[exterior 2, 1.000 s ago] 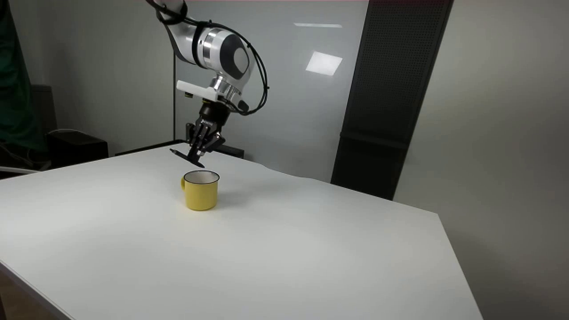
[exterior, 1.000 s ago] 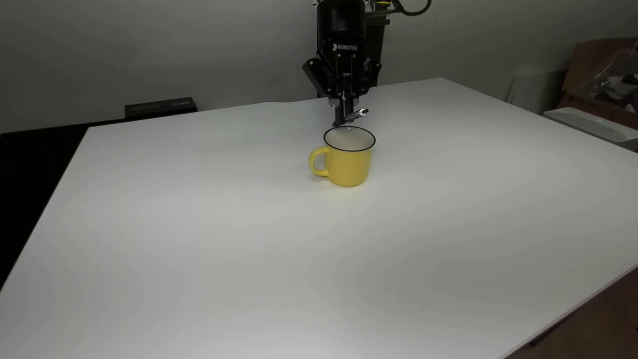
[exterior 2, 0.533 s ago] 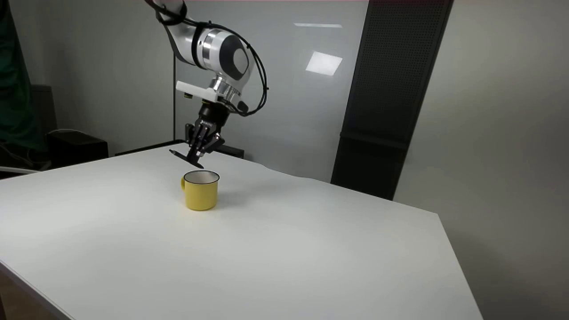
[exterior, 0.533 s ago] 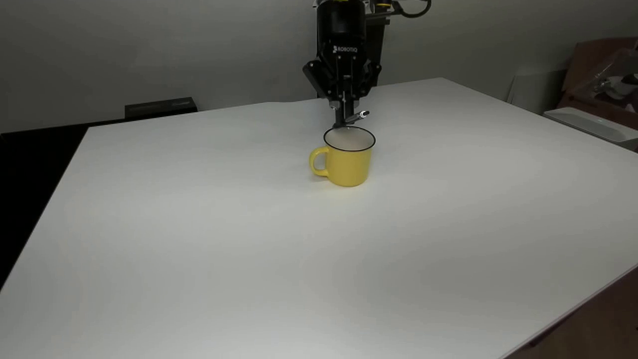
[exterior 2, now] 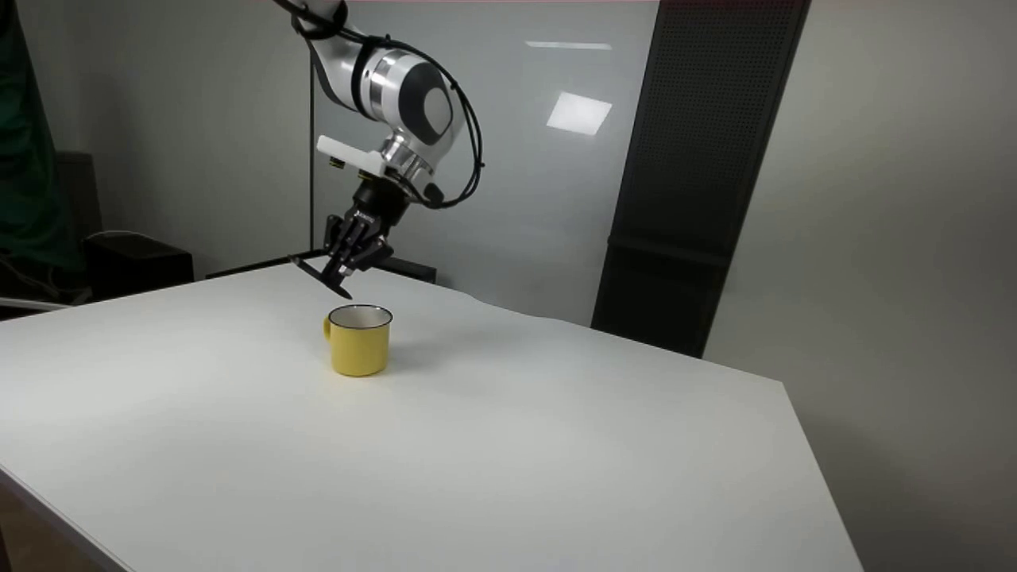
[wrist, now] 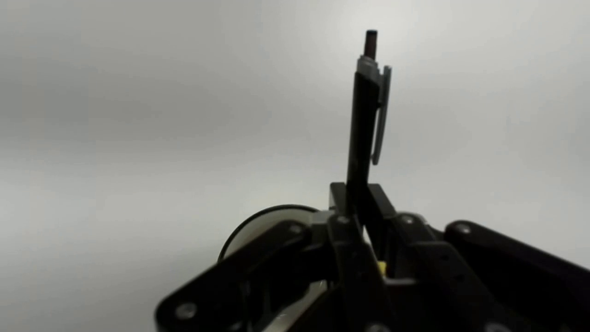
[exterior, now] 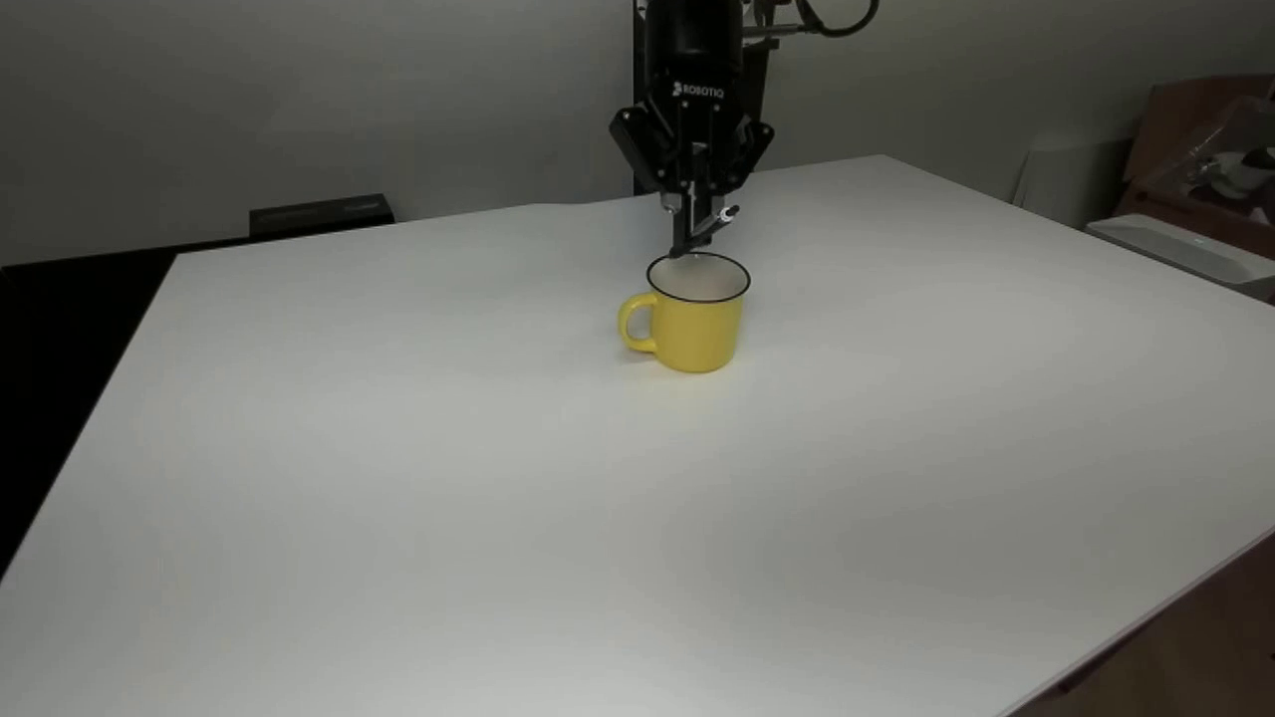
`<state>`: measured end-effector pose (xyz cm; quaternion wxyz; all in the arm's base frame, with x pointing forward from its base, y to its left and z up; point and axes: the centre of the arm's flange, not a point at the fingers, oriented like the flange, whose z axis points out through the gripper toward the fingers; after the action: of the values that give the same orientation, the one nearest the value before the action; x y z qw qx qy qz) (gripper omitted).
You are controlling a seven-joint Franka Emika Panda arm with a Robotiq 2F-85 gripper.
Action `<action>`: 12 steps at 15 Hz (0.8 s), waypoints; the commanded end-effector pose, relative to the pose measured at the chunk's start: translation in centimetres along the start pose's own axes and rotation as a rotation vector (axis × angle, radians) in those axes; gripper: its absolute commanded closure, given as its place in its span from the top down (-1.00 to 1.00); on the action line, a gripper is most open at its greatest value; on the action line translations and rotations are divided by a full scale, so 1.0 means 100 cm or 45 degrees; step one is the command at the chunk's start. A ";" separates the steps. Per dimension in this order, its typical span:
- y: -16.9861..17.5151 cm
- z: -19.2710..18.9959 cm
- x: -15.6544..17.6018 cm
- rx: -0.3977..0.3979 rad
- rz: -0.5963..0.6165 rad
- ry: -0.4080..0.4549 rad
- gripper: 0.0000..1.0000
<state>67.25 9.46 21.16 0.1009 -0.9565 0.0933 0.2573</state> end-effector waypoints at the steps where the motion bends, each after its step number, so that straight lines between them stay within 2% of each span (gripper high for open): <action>1: 0.013 -0.016 0.001 0.067 0.122 -0.001 -0.94; 12: 0.052 -0.011 0.022 0.205 0.317 -0.055 -0.94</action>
<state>67.86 4.18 20.55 0.1406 -0.9328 0.1970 0.2672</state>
